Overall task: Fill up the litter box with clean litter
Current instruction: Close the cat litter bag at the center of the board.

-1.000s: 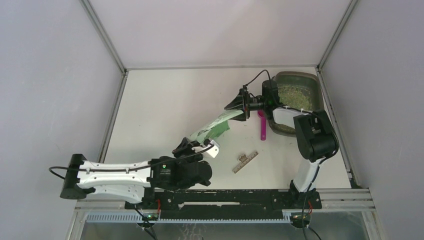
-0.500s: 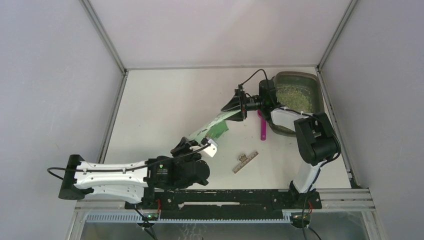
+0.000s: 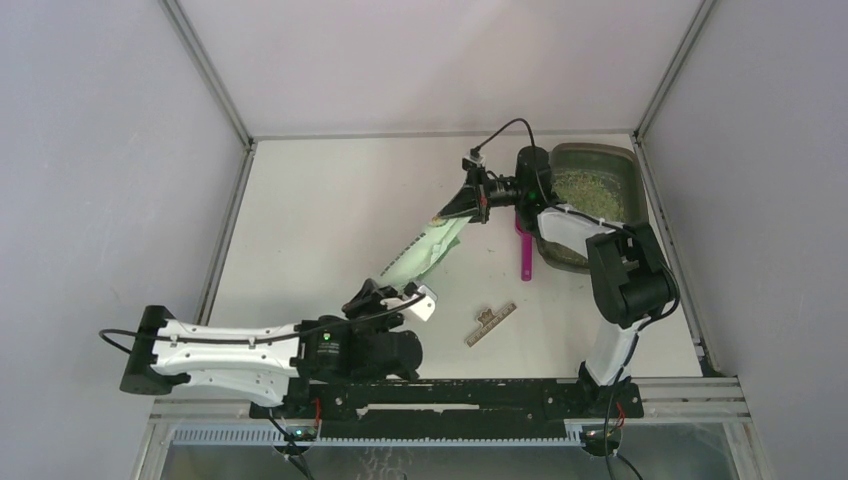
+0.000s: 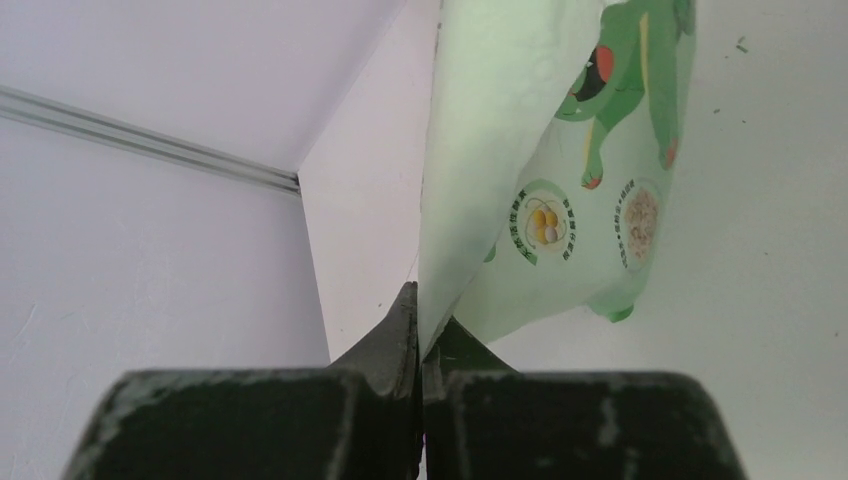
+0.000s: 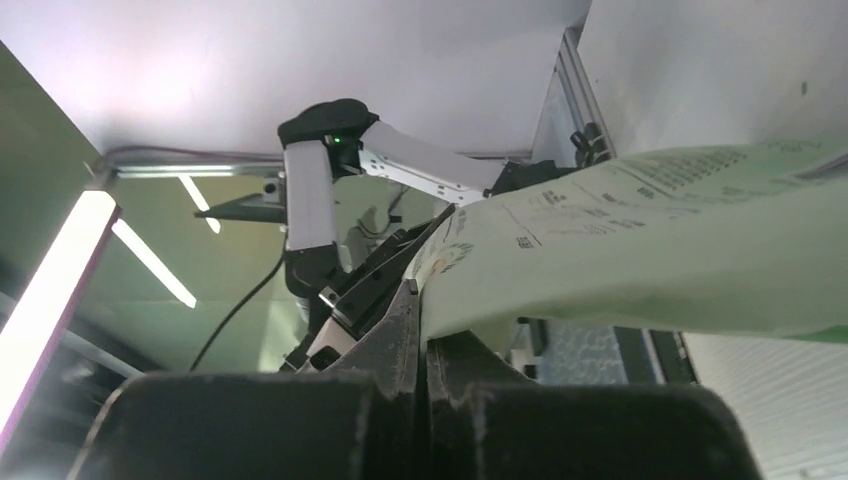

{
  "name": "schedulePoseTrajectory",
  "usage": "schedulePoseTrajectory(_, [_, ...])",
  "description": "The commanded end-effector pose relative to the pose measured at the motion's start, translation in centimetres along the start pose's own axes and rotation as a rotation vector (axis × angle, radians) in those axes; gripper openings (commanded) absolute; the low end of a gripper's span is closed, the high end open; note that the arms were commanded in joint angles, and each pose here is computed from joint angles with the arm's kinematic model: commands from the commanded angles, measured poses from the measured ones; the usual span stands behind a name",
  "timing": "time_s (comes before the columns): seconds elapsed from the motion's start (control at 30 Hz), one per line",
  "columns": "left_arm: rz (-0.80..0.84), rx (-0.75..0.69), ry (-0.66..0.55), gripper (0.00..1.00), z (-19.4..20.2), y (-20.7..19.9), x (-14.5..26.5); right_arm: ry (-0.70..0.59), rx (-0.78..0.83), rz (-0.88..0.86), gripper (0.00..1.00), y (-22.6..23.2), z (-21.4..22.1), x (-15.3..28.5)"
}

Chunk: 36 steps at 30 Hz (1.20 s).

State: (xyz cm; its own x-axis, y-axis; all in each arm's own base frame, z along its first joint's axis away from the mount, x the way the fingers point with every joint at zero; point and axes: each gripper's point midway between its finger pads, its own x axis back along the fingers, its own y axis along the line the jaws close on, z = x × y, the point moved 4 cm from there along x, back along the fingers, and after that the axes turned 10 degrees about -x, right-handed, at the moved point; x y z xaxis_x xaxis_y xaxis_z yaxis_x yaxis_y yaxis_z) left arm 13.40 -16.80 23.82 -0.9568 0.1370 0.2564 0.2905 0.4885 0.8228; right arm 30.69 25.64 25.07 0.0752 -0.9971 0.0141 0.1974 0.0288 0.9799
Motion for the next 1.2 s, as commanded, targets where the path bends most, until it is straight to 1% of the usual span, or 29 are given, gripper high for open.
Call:
schedulePoseTrajectory(0.0, [-0.038, -0.002, 0.006, 0.0, -0.8, 1.1, 0.8, -0.032, 0.301, -0.003, 0.0, 0.7, -2.0, 0.1])
schedulePoseTrajectory(0.07, [-0.018, 0.015, 0.01, 0.0, -1.1, 1.2, 0.9, -0.053, 0.37, 0.016, 0.0, -0.5, -2.8, 0.1])
schedulePoseTrajectory(0.13, [0.033, 0.071, -0.01, 0.01, -1.5, 1.4, 1.2, -0.085, 0.384, 0.038, 0.0, -1.6, -3.7, 0.2])
schedulePoseTrajectory(0.2, [0.1, 0.159, -0.05, 0.08, -2.0, 2.0, 1.8, -0.086, 0.408, 0.039, 0.0, -2.2, -4.1, 0.0])
schedulePoseTrajectory(0.3, [0.214, 0.318, -0.132, 0.21, -2.2, 3.5, 2.9, -0.081, 0.449, 0.024, 0.0, -2.4, -4.5, -0.4])
schedulePoseTrajectory(0.4, [0.297, 0.437, -0.165, 0.25, -2.0, 5.0, 3.8, -0.083, 0.48, -0.016, 0.0, -1.8, -4.8, -0.6])
schedulePoseTrajectory(0.47, [0.331, 0.476, -0.154, 0.3, -1.7, 5.7, 4.1, -0.071, 0.525, -0.064, 0.0, -1.2, -5.0, -0.7])
schedulePoseTrajectory(0.53, [0.364, 0.511, -0.131, 0.34, -1.7, 6.1, 4.1, -0.06, 0.531, -0.087, 0.0, -1.1, -5.1, -0.8])
schedulePoseTrajectory(0.67, [0.46, 0.6, -0.127, 0.46, -2.8, 6.2, 3.8, -0.037, 0.57, -0.125, 0.0, -0.8, -5.3, -1.0])
schedulePoseTrajectory(0.7, [0.493, 0.618, -0.129, 0.48, -3.1, 6.1, 3.6, -0.033, 0.584, -0.14, 0.0, -0.7, -5.2, -1.0])
schedulePoseTrajectory(0.8, [0.543, 0.627, -0.112, 0.55, -4.1, 5.3, 2.8, -0.031, 0.618, -0.179, 0.0, -0.3, -5.0, -0.8])
schedulePoseTrajectory(0.93, [0.497, 0.609, -0.041, 0.57, -3.9, 4.8, 0.7, -0.019, 0.668, -0.187, 0.0, -0.1, -4.6, -0.8])
schedulePoseTrajectory(1.0, [0.489, 0.663, -0.046, 0.64, -3.9, 4.9, -0.2, -0.009, 0.689, -0.186, 0.0, 0.1, -4.4, -0.8])
schedulePoseTrajectory(1.03, [0.494, 0.693, -0.05, 0.69, -3.7, 4.9, -0.6, -0.004, 0.698, -0.185, 0.0, 0.1, -4.2, -0.8])
schedulePoseTrajectory(1.1, [0.498, 0.742, -0.049, 0.72, -3.3, 5.1, -1.2, -0.002, 0.72, -0.186, 0.0, 0.3, -4.0, -0.7])
schedulePoseTrajectory(1.17, [0.517, 0.767, -0.049, 0.73, -3.1, 5.0, -1.7, 0.004, 0.736, -0.185, 0.0, 0.3, -3.8, -0.8])
